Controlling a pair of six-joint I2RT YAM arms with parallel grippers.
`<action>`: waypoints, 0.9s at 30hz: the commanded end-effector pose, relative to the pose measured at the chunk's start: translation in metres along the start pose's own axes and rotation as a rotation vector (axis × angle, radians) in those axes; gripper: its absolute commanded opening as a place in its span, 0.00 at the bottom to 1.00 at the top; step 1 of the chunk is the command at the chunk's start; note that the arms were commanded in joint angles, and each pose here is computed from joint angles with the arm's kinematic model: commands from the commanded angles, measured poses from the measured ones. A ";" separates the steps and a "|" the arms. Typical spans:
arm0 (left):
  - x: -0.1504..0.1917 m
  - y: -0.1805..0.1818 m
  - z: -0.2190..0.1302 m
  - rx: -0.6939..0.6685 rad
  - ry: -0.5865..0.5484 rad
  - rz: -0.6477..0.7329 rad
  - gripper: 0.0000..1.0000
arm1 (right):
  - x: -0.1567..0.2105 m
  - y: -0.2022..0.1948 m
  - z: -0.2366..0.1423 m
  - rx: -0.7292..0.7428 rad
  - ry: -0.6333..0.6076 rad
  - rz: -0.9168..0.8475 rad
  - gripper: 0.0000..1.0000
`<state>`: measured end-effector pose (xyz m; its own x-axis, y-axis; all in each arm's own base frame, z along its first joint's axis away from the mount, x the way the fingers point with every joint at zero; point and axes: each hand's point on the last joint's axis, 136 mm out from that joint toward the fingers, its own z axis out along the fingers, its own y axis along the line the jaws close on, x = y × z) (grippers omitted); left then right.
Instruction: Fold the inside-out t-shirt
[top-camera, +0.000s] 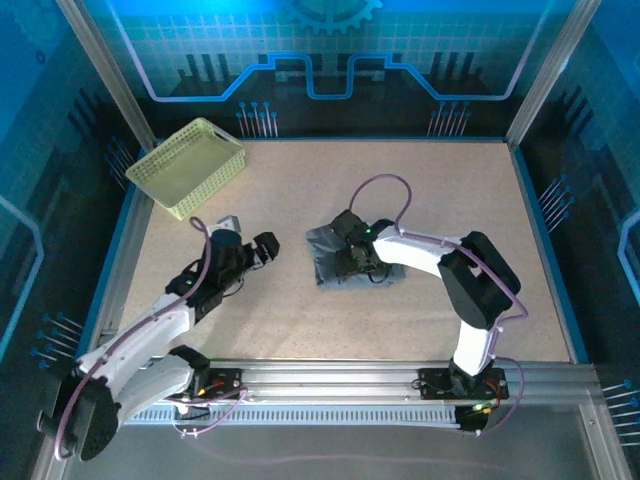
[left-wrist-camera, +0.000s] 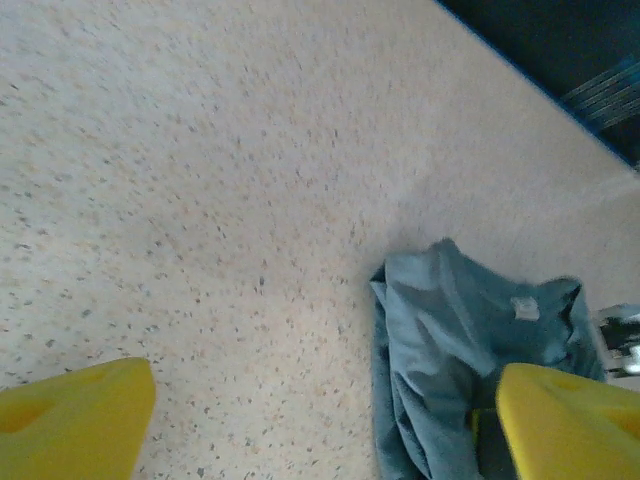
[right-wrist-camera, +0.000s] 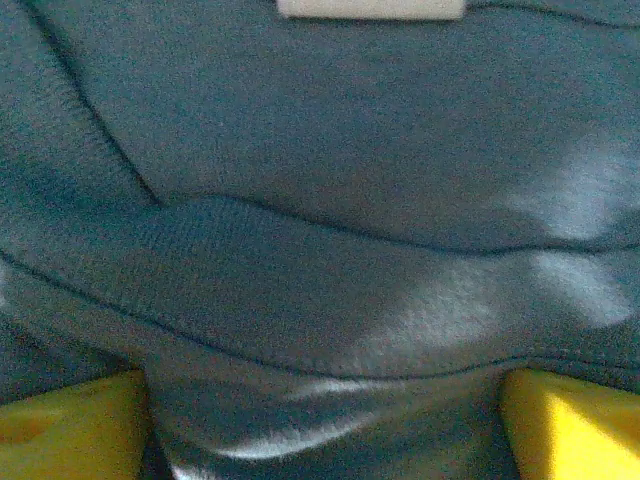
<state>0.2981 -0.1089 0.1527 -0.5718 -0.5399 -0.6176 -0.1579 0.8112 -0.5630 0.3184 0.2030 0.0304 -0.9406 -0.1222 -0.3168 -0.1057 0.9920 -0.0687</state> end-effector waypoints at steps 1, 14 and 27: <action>-0.004 0.019 -0.013 -0.061 -0.023 0.024 0.99 | -0.021 -0.056 0.013 0.091 0.032 0.015 0.90; -0.032 0.033 -0.027 -0.106 -0.116 0.008 0.99 | -0.113 -0.220 0.064 0.152 0.107 0.048 0.90; -0.050 0.062 -0.017 -0.257 -0.183 0.194 0.99 | -0.172 -0.275 0.040 0.127 -0.002 0.083 0.91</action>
<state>0.2979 -0.0442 0.1578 -0.4860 -0.4758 -0.7331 -0.2607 0.8795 -0.3980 0.5305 -0.0630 0.0531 -0.9383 0.0062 -0.3459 0.0703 0.9824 -0.1731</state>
